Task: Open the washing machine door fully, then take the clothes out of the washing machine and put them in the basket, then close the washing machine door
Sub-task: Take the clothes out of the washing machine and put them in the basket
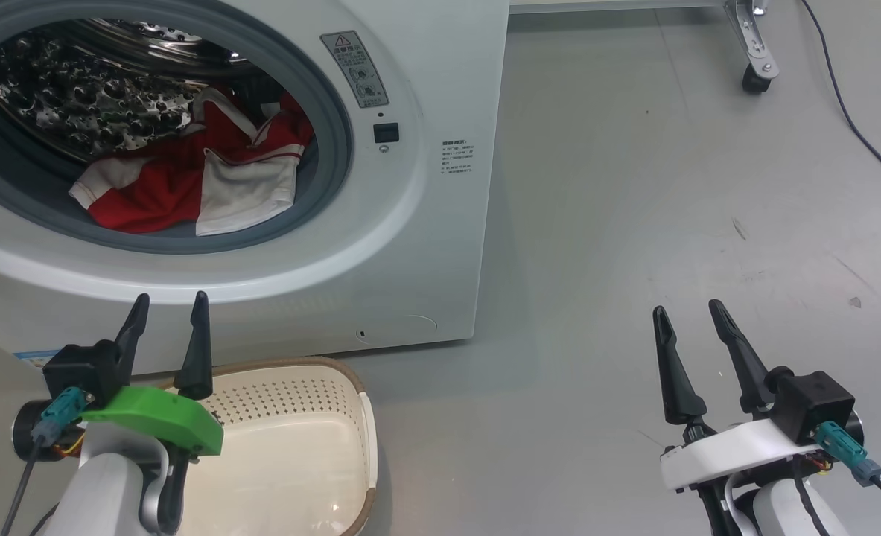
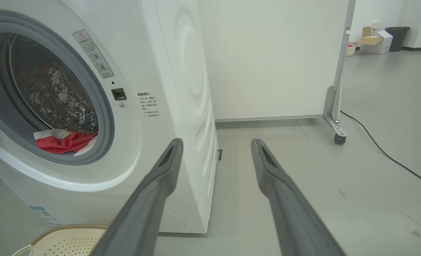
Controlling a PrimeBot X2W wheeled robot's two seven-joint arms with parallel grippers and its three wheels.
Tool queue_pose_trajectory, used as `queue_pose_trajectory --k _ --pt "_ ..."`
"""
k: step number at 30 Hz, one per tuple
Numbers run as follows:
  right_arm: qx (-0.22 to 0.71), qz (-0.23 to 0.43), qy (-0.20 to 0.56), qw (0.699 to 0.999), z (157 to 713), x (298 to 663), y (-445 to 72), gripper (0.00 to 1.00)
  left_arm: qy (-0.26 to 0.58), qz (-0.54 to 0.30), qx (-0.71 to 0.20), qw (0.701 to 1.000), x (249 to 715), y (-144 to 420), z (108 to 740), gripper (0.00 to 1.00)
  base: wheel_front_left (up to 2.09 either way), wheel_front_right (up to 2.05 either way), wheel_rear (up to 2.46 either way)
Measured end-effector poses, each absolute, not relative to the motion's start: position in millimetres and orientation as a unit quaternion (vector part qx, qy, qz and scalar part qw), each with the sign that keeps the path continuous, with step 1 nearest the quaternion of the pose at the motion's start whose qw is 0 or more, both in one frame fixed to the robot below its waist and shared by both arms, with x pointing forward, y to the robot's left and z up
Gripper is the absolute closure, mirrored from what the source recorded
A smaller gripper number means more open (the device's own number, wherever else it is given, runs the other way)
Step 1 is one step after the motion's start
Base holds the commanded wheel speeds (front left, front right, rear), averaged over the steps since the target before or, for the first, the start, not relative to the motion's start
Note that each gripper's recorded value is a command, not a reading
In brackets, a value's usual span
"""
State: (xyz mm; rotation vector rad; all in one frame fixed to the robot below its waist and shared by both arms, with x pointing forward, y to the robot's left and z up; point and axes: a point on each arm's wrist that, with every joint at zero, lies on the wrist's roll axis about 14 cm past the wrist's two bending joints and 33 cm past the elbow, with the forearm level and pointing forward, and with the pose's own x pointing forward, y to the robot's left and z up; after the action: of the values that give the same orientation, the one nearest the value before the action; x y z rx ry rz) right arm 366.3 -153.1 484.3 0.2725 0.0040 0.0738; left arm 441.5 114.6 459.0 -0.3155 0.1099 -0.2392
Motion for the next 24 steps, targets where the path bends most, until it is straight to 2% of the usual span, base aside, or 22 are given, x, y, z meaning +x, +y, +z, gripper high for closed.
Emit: queue_pose_trajectory --k 24 --pt "0.139 0.037 0.007 0.99 480.8 360.4 -153.7 0.0 0.023 -0.124 -0.154 0.98 429.4 111.0 473.6 0.0 0.0 0.0 0.0"
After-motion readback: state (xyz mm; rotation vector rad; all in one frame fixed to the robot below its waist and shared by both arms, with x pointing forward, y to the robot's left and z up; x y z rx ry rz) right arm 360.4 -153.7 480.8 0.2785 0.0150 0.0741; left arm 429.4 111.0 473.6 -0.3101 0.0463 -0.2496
